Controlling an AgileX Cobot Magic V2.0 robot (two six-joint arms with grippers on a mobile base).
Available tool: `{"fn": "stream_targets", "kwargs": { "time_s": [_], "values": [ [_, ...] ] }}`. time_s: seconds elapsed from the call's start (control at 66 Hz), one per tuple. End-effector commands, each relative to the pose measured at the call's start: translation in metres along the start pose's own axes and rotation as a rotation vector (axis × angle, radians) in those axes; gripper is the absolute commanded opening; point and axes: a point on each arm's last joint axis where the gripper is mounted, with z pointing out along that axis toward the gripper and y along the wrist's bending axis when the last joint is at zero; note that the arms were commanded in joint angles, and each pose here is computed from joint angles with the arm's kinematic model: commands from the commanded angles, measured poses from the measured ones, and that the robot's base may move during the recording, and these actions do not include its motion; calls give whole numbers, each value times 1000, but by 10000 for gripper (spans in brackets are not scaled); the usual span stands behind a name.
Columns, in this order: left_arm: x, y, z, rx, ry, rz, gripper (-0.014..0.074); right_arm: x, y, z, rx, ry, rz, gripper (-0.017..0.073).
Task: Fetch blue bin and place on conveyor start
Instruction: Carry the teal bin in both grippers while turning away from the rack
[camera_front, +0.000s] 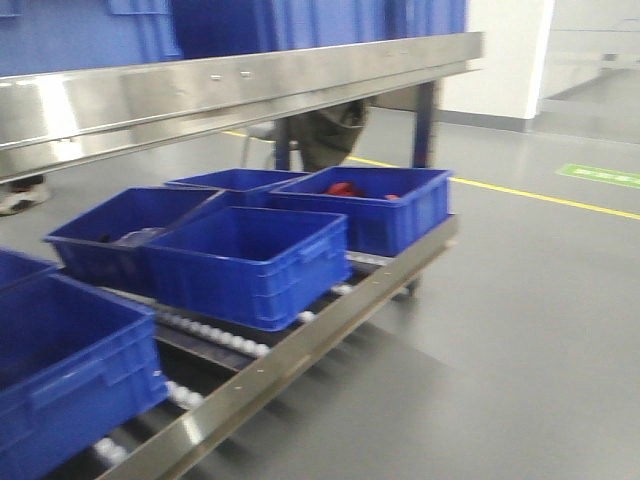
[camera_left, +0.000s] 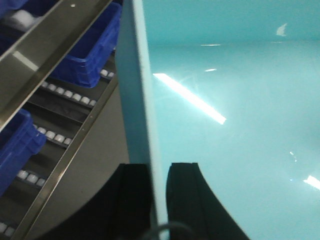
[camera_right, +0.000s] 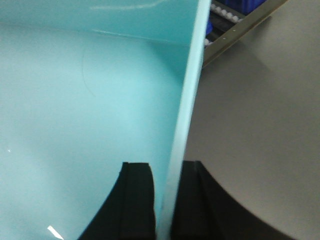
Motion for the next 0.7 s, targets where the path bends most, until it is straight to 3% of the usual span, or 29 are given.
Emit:
{"fn": "stream_targets", "kwargs": {
  "time_s": [0.0,0.682],
  "values": [
    [-6,1,-13,-5,-66,25,-111,-4,-4,-7,35,-47,-32,-151],
    [-6,1,-13,-5,-66,25,-111,-4,-4,-7,35,-47,-32,-151]
  ]
}}
